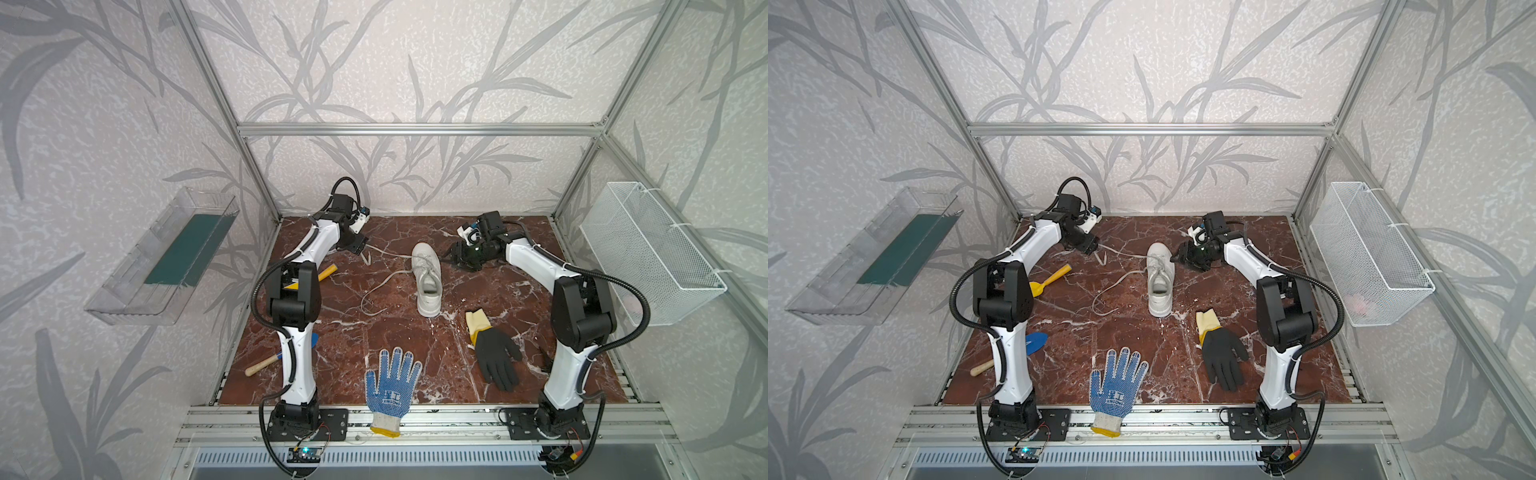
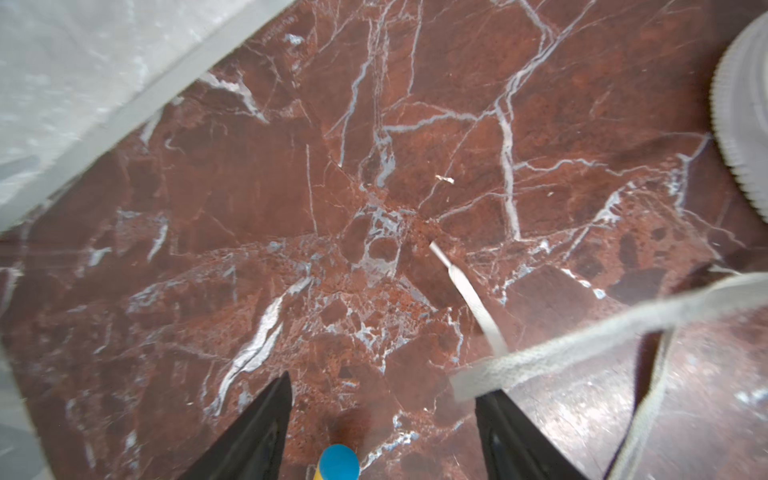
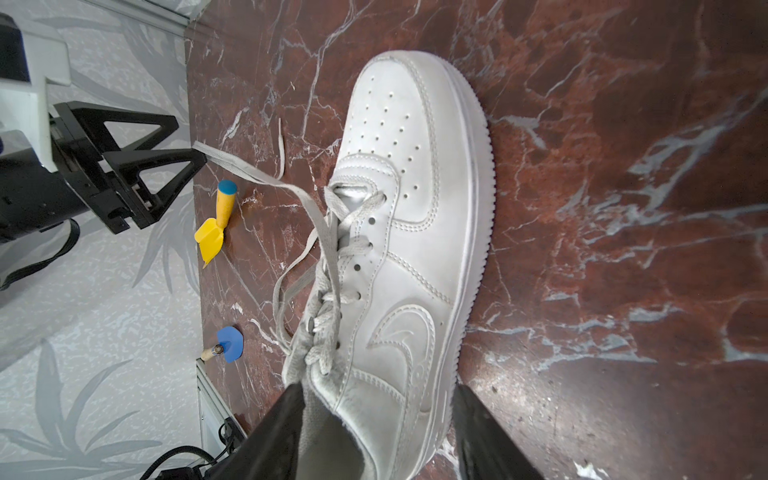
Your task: Tie the shoes
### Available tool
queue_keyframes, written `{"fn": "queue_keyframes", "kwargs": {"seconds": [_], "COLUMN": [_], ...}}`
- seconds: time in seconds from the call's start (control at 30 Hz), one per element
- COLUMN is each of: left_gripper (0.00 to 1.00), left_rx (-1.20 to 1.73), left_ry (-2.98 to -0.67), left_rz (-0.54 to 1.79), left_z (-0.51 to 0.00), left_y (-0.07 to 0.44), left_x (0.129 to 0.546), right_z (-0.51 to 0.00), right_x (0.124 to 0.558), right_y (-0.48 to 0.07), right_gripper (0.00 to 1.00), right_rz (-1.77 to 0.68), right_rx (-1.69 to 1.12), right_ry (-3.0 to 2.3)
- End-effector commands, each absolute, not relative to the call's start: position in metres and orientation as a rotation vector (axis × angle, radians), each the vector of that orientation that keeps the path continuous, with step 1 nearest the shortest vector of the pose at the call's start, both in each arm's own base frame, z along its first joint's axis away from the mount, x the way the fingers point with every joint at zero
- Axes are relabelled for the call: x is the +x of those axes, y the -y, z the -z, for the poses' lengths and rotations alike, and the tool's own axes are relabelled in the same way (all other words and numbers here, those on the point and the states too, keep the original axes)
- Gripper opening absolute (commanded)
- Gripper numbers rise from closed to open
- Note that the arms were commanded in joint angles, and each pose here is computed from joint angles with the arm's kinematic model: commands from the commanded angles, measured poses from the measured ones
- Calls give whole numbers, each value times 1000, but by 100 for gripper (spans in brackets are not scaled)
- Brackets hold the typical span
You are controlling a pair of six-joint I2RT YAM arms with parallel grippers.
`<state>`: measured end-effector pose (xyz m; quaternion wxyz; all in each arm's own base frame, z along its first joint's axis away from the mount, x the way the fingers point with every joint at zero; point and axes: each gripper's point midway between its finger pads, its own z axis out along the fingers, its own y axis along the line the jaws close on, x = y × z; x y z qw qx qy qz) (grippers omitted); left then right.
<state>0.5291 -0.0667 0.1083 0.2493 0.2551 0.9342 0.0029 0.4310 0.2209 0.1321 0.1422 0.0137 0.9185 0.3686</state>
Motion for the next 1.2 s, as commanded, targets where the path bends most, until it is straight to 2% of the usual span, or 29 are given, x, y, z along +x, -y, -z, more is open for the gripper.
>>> {"fn": "queue_keyframes", "kwargs": {"seconds": [0.0, 0.3, 0.43, 0.83, 1.17], "left_gripper": [72, 72, 72, 72, 70], "left_rx": [709, 695, 738, 637, 625], "left_ry": [-2494, -2516, -2491, -2424, -2394], "left_rz": [126, 187, 316, 583, 685], "left_z": [-147, -147, -152, -164, -158], "left_y": [66, 55, 63, 56, 51], "left_x": [521, 521, 518, 546, 555], "right_z": [-152, -153, -155, -154, -152], "right_x": [426, 426, 427, 429, 429], "right_y": [-219, -216, -217, -216, -215], "right_gripper": [58, 58, 58, 58, 58], "right_rz": [-1092, -1096, -1102, -1089, -1083], "right_rx": [11, 11, 5, 1, 5], "right_ry": [-2620, -2625, -2623, -2647, -2663]}}
